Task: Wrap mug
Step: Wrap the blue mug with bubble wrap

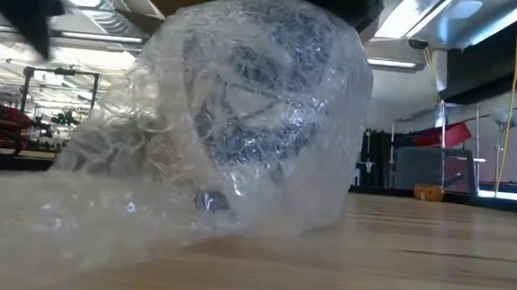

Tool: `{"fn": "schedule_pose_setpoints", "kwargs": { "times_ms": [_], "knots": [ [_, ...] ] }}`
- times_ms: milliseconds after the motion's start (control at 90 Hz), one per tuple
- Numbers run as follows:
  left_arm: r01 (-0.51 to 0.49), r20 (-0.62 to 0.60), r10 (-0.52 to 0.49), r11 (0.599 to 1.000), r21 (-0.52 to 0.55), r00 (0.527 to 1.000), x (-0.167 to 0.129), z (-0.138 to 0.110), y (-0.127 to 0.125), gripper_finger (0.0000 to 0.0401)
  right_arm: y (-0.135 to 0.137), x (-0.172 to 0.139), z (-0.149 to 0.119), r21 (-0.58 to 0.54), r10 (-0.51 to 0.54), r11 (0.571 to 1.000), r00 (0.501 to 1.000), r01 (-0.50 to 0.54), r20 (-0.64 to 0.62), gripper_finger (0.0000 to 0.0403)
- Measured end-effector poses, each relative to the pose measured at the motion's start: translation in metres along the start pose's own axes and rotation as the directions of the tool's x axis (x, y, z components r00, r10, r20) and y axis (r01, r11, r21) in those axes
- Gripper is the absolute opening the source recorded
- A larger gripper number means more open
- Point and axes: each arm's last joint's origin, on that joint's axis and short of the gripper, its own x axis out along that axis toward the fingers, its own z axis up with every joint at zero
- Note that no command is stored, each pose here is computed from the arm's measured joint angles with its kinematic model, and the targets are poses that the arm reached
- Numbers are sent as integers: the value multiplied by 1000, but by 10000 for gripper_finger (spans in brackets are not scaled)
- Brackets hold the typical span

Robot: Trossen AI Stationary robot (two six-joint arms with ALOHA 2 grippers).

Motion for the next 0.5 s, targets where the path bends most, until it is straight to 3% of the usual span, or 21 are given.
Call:
{"fn": "schedule_pose_setpoints", "kwargs": {
  "times_ms": [156,344,500],
  "knots": [
    [-75,-87,68,994,-74,994,5,-14,9,79,0,0,0,0,1,1000,1000,-1,1,1],
    [-95,-141,73,982,-161,987,26,-31,18,150,0,0,0,0,1,1000,1000,-1,3,1],
    [-176,-159,142,958,-226,977,46,-46,35,205,0,0,0,0,1,1000,1000,-1,2,1]
  ]
}}
